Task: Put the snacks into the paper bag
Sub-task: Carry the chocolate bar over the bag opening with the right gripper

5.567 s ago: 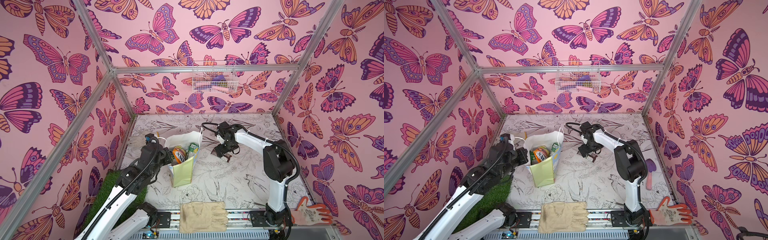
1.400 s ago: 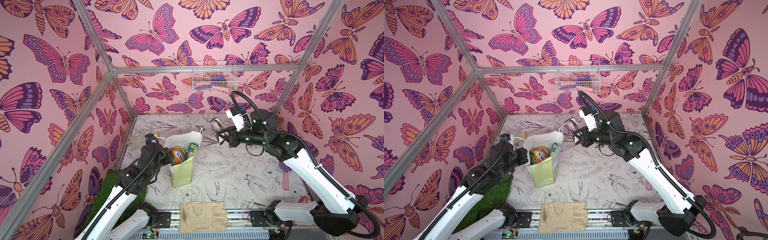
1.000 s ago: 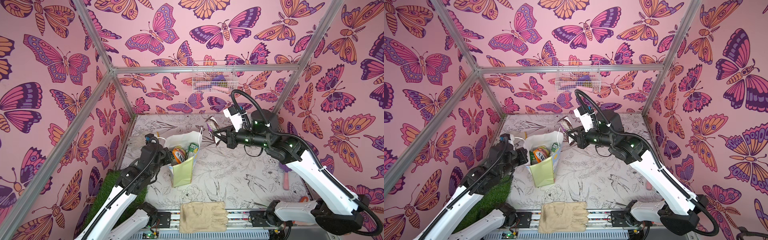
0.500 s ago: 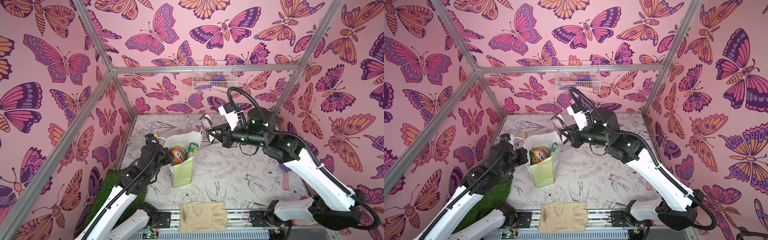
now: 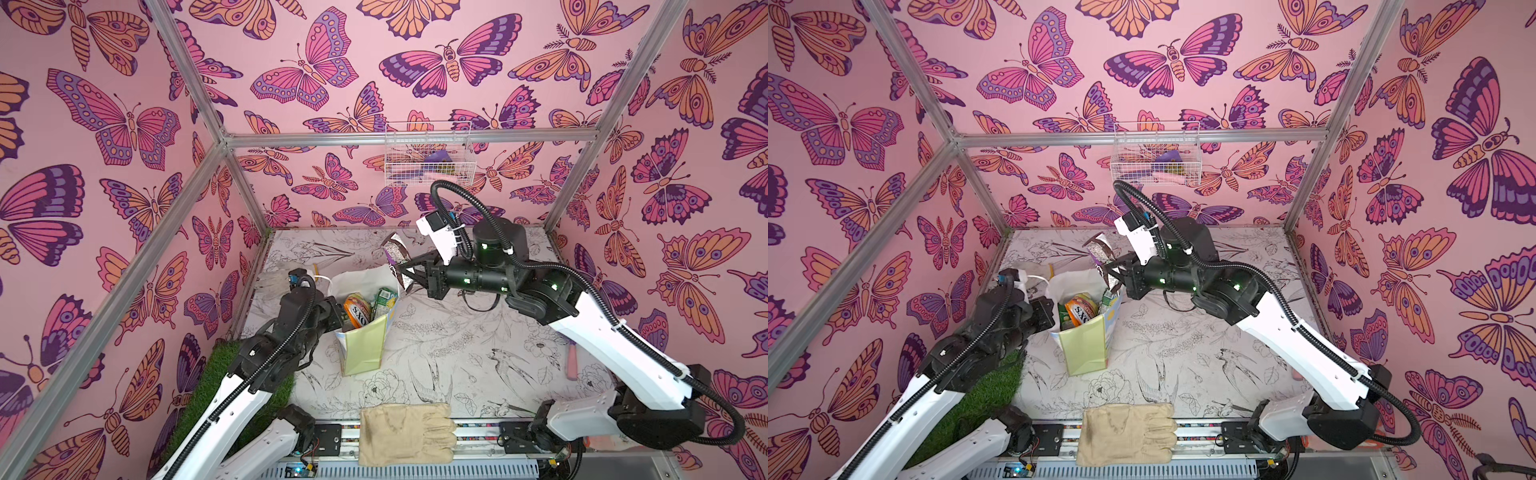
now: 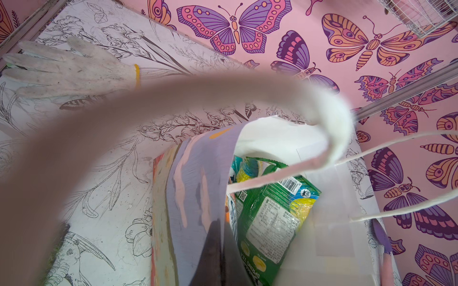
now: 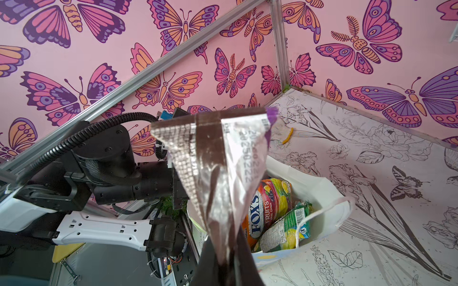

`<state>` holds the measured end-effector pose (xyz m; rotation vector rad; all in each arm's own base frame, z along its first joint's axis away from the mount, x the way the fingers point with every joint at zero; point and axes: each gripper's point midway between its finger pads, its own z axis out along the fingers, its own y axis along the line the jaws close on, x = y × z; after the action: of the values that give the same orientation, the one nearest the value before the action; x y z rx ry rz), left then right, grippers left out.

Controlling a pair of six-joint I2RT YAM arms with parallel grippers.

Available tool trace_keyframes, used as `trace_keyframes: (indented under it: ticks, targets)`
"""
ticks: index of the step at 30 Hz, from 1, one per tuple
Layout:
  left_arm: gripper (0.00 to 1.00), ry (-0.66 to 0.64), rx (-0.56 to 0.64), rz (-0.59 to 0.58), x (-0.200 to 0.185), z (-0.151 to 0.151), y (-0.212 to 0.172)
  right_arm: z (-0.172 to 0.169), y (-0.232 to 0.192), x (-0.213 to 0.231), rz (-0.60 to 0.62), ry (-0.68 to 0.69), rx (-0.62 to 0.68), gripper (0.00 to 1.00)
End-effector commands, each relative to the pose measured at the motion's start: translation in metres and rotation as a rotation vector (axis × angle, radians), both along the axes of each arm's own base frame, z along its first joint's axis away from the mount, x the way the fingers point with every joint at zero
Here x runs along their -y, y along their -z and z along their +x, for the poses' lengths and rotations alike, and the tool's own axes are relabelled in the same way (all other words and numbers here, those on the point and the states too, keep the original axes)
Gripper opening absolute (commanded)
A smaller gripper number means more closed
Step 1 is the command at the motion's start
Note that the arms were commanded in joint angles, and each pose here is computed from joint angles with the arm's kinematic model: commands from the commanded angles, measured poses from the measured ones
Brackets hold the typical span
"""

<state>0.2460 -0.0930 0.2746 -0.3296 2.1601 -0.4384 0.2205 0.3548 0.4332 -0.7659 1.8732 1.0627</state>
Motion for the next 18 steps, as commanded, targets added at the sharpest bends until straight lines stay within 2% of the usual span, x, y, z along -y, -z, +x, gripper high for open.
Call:
trace_keyframes:
  ticks: [1,18]
  targets:
    - [0.0,-0.015,0.093,-0.047,-0.001,0.004,-0.026,-0.001,-0.017,-0.008,0.05,-0.006,0.026,0.08]
    - [0.0,-0.018,0.09,-0.048,-0.002,0.002,-0.024,-0.004,-0.007,-0.029,0.041,-0.032,0.008,0.08]
